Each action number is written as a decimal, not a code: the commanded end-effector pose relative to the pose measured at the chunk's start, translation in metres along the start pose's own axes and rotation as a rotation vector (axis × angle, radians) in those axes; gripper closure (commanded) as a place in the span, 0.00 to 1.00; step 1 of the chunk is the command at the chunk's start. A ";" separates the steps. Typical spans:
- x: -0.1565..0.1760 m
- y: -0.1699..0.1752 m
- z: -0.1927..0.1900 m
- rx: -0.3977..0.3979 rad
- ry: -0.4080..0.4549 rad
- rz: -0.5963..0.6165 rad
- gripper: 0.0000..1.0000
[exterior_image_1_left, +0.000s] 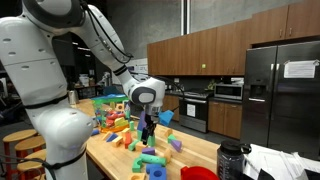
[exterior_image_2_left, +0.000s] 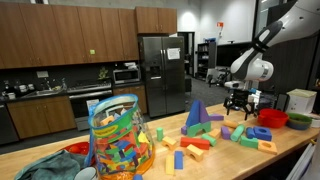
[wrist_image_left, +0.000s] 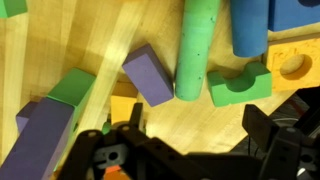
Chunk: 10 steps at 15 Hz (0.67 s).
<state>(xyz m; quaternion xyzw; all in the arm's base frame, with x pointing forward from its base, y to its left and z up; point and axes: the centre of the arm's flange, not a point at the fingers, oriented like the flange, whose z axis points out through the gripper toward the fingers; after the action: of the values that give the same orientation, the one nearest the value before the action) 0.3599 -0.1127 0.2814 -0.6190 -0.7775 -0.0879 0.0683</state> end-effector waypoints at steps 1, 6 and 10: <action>-0.018 -0.001 -0.002 0.032 0.050 0.075 0.00; -0.021 -0.005 0.008 0.057 0.102 0.103 0.00; -0.026 -0.001 0.020 0.069 0.095 0.137 0.00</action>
<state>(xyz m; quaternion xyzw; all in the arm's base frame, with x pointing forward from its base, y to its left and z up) 0.3544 -0.1266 0.2629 -0.6526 -0.7412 -0.0888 0.1295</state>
